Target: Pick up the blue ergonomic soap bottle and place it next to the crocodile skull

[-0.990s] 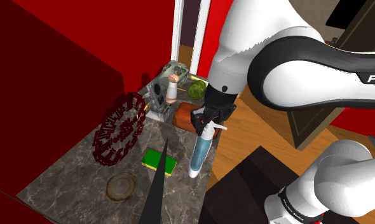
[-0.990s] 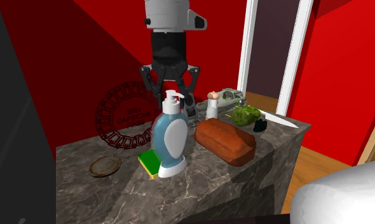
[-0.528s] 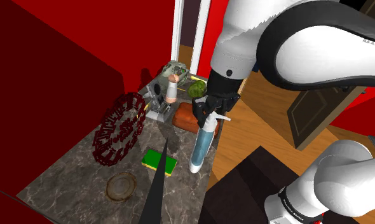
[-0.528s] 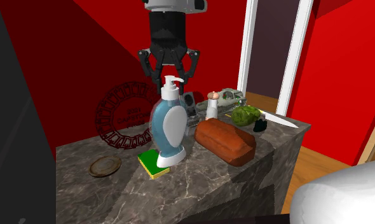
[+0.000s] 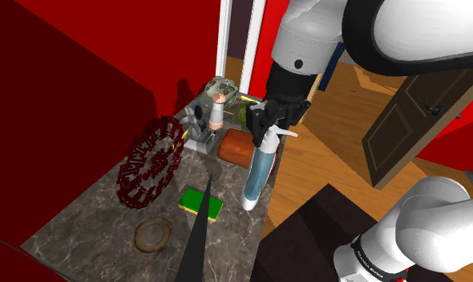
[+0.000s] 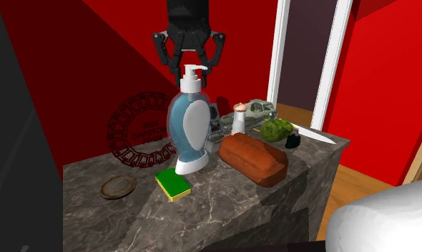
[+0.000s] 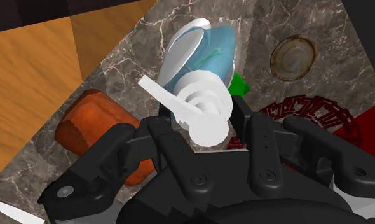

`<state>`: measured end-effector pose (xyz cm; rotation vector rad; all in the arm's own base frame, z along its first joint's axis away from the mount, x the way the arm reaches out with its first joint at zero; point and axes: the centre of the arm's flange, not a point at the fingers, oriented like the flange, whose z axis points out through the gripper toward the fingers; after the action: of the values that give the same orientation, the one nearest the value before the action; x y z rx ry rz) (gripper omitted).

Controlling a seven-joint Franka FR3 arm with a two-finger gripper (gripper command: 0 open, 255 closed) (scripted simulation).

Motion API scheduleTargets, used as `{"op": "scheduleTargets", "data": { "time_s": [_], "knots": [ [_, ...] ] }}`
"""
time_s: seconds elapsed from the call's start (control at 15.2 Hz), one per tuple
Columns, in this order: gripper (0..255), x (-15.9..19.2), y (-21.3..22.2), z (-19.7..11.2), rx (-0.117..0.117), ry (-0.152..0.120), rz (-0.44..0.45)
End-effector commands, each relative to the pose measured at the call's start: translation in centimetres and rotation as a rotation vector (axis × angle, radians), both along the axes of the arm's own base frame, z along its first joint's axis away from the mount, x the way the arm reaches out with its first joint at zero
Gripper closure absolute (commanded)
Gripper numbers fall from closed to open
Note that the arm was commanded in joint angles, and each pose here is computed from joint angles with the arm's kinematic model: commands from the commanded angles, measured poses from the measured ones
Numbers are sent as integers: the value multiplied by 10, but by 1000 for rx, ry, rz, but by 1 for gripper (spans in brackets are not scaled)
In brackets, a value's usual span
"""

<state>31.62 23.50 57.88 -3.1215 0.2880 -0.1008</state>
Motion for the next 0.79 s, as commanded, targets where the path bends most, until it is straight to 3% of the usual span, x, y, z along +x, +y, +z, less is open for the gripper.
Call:
{"op": "scheduleTargets", "data": {
  "time_s": [0.0, 0.73],
  "knots": [
    [255, 0, -1, 12, 0, 0, 0],
    [255, 0, -1, 70, 0, 0, 0]
  ]
}}
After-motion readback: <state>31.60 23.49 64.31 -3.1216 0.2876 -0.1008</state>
